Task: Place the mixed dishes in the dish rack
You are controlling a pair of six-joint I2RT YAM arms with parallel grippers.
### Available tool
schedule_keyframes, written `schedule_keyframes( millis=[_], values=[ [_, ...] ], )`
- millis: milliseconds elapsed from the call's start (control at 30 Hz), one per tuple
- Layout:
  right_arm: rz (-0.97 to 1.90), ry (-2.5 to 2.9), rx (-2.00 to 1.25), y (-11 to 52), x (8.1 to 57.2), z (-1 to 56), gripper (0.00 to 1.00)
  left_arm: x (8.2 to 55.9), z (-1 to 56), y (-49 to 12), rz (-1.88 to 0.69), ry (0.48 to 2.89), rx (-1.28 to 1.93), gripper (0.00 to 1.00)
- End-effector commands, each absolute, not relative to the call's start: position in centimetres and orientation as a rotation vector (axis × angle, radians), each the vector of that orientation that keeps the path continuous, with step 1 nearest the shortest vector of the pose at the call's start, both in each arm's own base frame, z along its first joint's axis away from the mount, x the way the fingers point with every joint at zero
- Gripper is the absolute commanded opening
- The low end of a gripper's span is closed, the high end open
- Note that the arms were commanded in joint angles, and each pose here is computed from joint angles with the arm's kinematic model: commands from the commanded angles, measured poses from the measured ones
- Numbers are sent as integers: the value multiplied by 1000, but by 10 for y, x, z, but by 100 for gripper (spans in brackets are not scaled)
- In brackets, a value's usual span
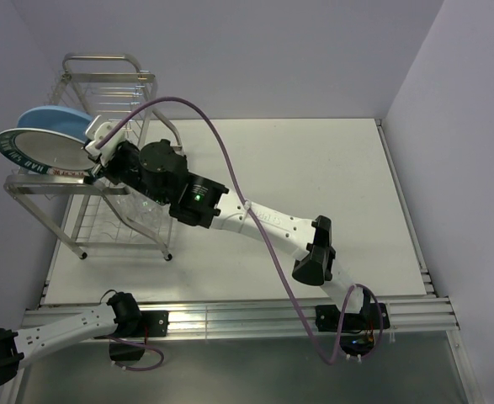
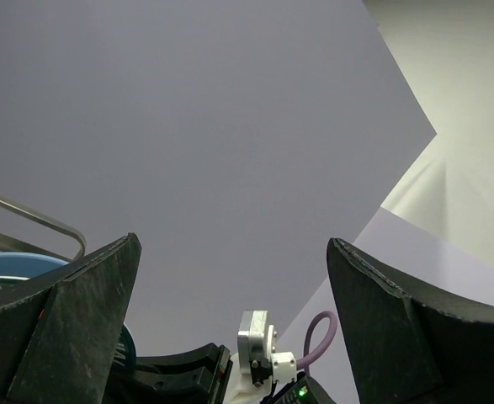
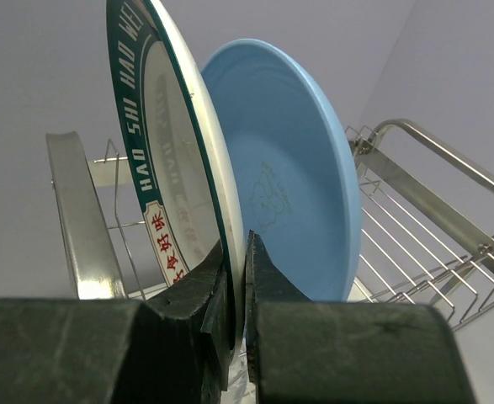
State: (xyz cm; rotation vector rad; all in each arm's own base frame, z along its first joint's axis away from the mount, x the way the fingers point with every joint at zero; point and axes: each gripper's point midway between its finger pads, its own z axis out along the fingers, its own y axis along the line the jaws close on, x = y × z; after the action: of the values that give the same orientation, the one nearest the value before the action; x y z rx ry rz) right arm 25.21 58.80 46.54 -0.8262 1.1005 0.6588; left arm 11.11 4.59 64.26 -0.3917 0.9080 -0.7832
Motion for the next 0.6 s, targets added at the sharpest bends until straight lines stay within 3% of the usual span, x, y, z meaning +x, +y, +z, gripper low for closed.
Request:
schedule_keyframes(
  millis=[0, 567],
  values=[
    [654, 1028, -727, 576, 256, 498, 1, 110, 641, 51, -778, 909, -400, 99],
    [596, 1067, -748, 568, 259, 483, 0, 112, 637, 49, -772, 917, -402, 99]
  ],
)
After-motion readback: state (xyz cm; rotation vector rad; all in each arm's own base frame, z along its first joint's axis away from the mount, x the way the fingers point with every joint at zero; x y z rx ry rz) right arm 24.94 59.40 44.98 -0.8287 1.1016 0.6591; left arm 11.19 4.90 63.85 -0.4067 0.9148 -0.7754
